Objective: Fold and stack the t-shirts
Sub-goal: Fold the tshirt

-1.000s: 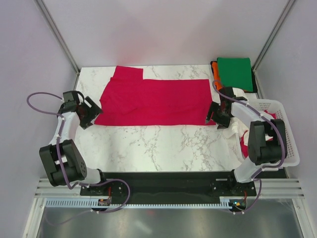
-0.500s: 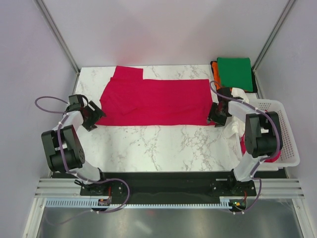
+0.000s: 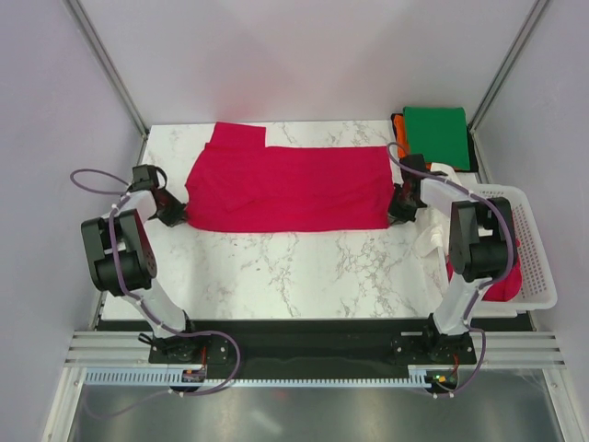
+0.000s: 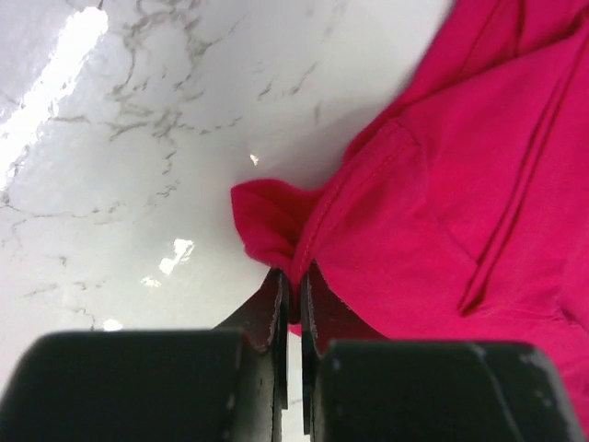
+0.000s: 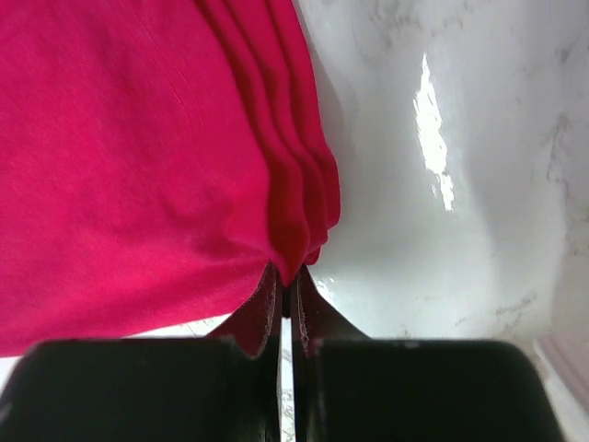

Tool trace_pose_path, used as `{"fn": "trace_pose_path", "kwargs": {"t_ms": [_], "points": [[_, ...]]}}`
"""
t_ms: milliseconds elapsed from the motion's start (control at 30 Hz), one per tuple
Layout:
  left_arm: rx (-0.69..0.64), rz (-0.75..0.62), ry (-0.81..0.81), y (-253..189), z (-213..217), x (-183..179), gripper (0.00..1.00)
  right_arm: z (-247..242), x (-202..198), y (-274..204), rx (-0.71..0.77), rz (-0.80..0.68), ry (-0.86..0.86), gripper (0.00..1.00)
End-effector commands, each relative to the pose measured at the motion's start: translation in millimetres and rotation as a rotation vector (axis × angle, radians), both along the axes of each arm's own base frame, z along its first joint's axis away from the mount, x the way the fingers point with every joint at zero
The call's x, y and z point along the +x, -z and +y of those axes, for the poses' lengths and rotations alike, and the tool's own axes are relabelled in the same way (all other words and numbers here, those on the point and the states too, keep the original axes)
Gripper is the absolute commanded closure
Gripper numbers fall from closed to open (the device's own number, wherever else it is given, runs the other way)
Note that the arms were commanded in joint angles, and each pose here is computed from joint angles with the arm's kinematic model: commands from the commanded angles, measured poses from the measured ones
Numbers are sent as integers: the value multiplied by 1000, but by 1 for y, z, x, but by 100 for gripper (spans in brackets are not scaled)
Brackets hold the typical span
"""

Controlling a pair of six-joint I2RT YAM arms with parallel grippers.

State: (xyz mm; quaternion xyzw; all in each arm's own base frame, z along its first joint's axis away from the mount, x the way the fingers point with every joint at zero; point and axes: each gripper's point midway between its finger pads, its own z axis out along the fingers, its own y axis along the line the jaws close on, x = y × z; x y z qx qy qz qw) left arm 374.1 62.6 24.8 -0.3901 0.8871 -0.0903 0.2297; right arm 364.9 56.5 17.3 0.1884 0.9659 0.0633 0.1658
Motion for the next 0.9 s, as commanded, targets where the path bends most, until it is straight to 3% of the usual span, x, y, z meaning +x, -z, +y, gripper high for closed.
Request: {"fn": "trace_pose_path", "kwargs": {"t_ms": [0, 67, 167, 267, 500, 733, 800, 833, 867], "points": [[31, -84, -14, -44, 7, 32, 98, 3, 21, -13, 11, -13, 11, 100], [44, -170, -17, -89, 9, 47, 98, 3, 43, -50, 16, -110, 33, 100], [112, -276, -31, -159, 17, 43, 98, -6, 55, -119, -8, -281, 78, 100], [166, -306, -77, -186, 27, 16, 98, -16, 33, -137, -22, -281, 106, 100], [76, -133, -88, -101, 1, -68, 98, 2, -41, -78, 89, -160, 85, 100], [-48, -58, -226, -59, -1, -122, 93, 3, -99, -43, 106, -57, 88, 100], [-77, -54, -239, -55, -5, -133, 73, 5, -110, -45, 123, -60, 95, 96], [-69, -81, -249, -61, -3, -136, 62, 5, -117, -42, 131, -48, 101, 86], [-63, -93, -267, -64, 0, -140, 37, 8, -121, -44, 150, -49, 111, 49]]}}
